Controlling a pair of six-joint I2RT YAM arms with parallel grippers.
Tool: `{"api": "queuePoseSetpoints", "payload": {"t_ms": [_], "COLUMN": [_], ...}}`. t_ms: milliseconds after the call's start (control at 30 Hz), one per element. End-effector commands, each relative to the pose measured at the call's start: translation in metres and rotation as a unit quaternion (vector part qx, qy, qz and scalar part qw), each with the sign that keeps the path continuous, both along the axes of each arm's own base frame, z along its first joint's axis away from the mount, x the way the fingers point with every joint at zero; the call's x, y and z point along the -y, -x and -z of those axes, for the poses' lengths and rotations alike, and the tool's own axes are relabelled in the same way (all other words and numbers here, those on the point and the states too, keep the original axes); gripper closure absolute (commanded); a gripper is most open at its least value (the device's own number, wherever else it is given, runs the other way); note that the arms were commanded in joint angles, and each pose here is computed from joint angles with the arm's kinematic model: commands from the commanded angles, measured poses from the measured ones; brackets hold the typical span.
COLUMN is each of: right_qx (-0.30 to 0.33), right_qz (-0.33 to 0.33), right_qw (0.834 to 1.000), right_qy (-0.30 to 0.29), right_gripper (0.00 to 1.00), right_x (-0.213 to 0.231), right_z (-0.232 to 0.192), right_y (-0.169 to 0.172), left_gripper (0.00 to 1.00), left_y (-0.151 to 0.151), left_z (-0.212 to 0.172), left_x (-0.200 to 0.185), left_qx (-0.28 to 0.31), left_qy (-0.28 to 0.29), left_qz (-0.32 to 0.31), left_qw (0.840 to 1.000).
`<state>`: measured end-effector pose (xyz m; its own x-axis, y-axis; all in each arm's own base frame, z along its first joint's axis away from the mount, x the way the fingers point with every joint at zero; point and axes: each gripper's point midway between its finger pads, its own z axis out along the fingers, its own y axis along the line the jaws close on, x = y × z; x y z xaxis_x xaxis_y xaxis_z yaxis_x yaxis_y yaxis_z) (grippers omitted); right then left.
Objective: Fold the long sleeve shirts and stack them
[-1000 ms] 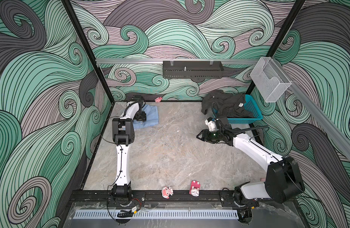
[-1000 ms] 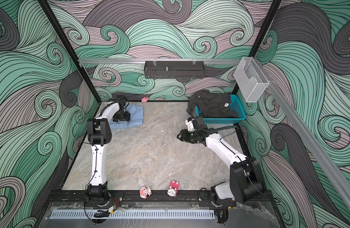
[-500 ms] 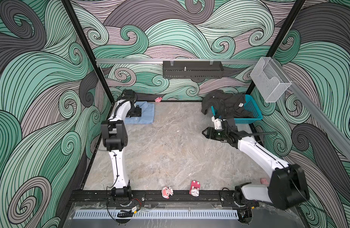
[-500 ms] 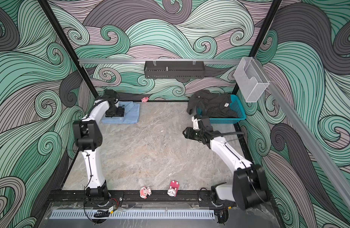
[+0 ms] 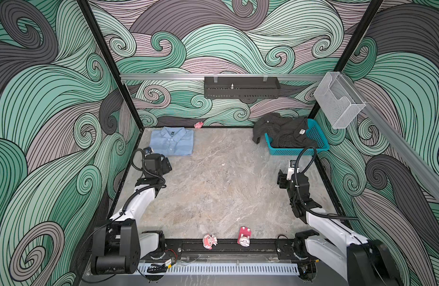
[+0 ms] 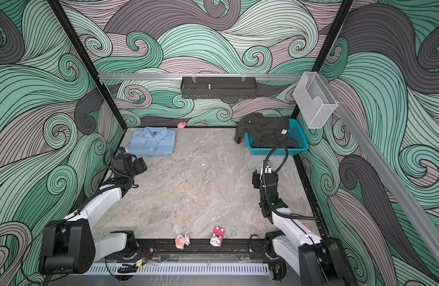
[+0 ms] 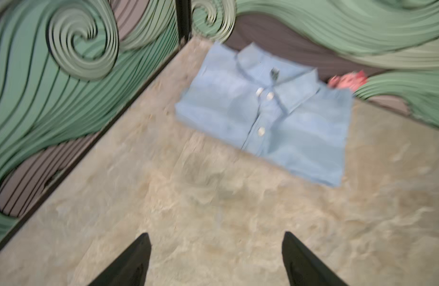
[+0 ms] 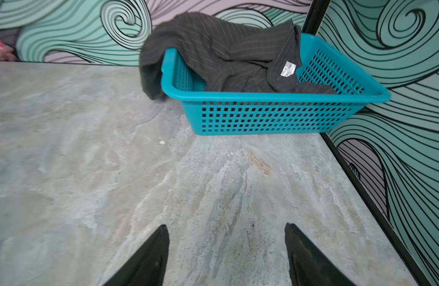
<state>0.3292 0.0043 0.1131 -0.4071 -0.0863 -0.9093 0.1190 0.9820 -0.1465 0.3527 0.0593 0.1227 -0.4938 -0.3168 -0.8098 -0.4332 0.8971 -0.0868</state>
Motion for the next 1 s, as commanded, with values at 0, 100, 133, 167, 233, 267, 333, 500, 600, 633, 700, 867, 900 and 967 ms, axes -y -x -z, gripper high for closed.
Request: {"api": "queuePoseSetpoints", "payload": {"t_ms": [0,100,133,167,233,267,333,500,600,633,700,867,900,967], "right_qx": [0.059,0.051,0.049,0.048,0.047,0.044,0.051,0.031,0.029,0.027,0.023,0.022,0.022,0.022], "right_qz": [0.008,-0.012,-0.015,-0.022,-0.019,-0.016,-0.029,-0.037,-0.035,-0.035,-0.038,-0.040,-0.040,-0.039], "right_qw": [0.998,0.999,0.999,0.999,0.998,0.998,0.997,0.998,0.998,0.998,0.998,0.998,0.998,0.998], "right_qy": [0.002,0.001,-0.004,-0.012,-0.028,-0.035,-0.041,-0.047,-0.049,-0.048,-0.047,-0.044,-0.043,-0.043], "right_gripper": [0.24,0.24,0.24,0.24,0.24,0.24,0.24,0.22,0.01,0.01,0.01,0.01,0.01,0.01], "right_x": [0.005,0.002,0.002,0.002,0.007,0.010,0.008,0.008,0.008,0.008,0.007,0.006,0.006,0.006], "right_z": [-0.016,-0.012,-0.011,-0.006,0.007,0.016,0.017,0.020,0.021,0.020,0.021,0.021,0.021,0.021], "right_y": [-0.025,-0.042,-0.046,-0.052,-0.059,-0.061,-0.066,-0.068,-0.069,-0.068,-0.069,-0.069,-0.069,-0.069], "left_gripper": [0.16,0.16,0.16,0.16,0.16,0.16,0.16,0.16,0.18,0.19,0.19,0.02,0.02,0.01], "left_y": [-0.014,-0.004,0.000,0.003,0.006,0.006,0.001,-0.016,-0.026,-0.030,-0.037,-0.036,-0.038,-0.039], "left_z": [-0.029,-0.021,-0.020,-0.017,-0.009,-0.003,0.007,0.013,0.023,0.025,0.035,0.038,0.035,0.035], "left_x": [-0.019,-0.030,-0.033,-0.036,-0.041,-0.043,-0.043,-0.038,-0.022,-0.016,-0.004,-0.003,0.000,0.001], "left_qx": [0.071,0.051,0.053,0.053,0.049,0.043,0.036,0.070,0.065,0.068,0.082,0.066,0.087,0.096], "left_qy": [-0.017,-0.045,-0.051,-0.059,-0.066,-0.072,-0.080,-0.086,-0.082,-0.083,-0.096,-0.085,-0.098,-0.101], "left_qz": [-0.057,-0.083,-0.092,-0.099,-0.114,-0.114,-0.108,-0.070,-0.009,0.012,0.058,0.055,0.068,0.073], "left_qw": [0.996,0.994,0.993,0.992,0.990,0.990,0.990,0.991,0.994,0.994,0.990,0.993,0.989,0.988]}}
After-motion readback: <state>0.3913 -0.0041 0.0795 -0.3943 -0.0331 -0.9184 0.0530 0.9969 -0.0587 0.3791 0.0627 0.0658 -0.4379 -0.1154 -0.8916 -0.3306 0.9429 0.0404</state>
